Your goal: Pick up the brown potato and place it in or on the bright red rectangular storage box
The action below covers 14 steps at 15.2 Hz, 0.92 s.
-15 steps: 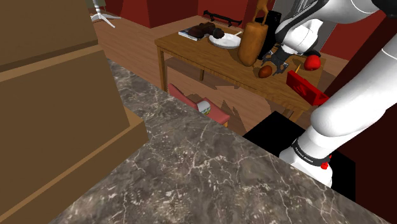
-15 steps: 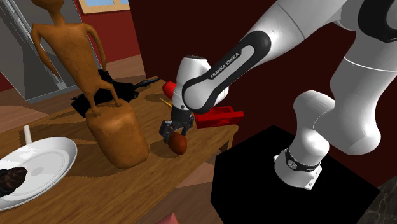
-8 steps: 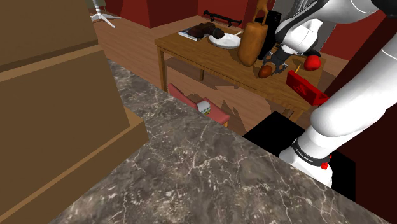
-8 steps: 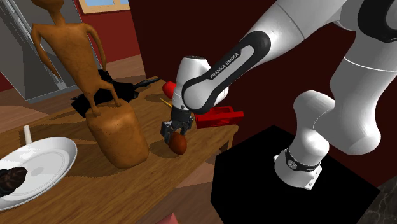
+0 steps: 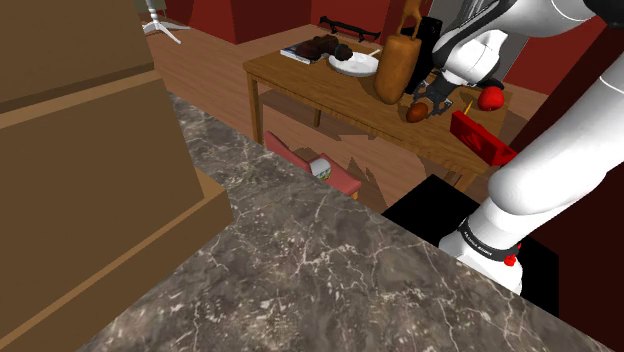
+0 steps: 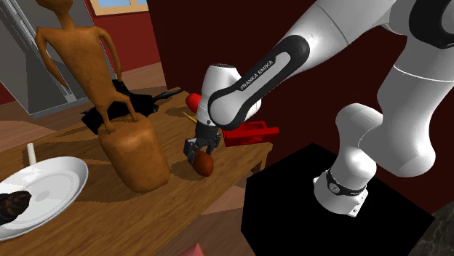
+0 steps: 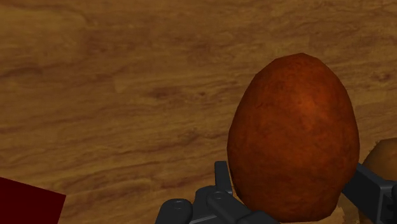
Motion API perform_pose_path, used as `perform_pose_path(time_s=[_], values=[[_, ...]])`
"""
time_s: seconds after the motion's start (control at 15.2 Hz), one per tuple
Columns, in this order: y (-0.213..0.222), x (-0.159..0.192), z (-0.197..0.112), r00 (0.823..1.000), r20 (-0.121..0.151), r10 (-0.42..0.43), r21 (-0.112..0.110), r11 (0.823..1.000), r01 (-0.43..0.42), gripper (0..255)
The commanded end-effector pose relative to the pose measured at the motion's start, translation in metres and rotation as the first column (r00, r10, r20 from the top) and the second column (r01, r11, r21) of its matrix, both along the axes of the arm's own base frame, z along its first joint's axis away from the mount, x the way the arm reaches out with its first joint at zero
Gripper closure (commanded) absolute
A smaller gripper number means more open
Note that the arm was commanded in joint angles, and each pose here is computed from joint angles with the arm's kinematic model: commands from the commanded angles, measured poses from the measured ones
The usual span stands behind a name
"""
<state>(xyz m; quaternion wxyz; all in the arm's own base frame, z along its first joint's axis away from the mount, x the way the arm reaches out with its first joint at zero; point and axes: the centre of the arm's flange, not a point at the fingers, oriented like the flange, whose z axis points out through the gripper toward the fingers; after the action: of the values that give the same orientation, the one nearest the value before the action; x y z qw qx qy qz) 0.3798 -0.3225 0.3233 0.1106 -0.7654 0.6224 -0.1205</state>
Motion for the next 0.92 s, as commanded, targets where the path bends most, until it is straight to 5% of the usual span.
perform_pose_path(time_s=[0.0, 0.86], values=[[0.0, 0.0, 0.005, 1.0, -0.001, 0.001, 0.001, 1.0, -0.001, 255], [0.0, 0.0, 0.073, 1.0, -0.001, 0.001, 0.001, 1.0, -0.001, 255]])
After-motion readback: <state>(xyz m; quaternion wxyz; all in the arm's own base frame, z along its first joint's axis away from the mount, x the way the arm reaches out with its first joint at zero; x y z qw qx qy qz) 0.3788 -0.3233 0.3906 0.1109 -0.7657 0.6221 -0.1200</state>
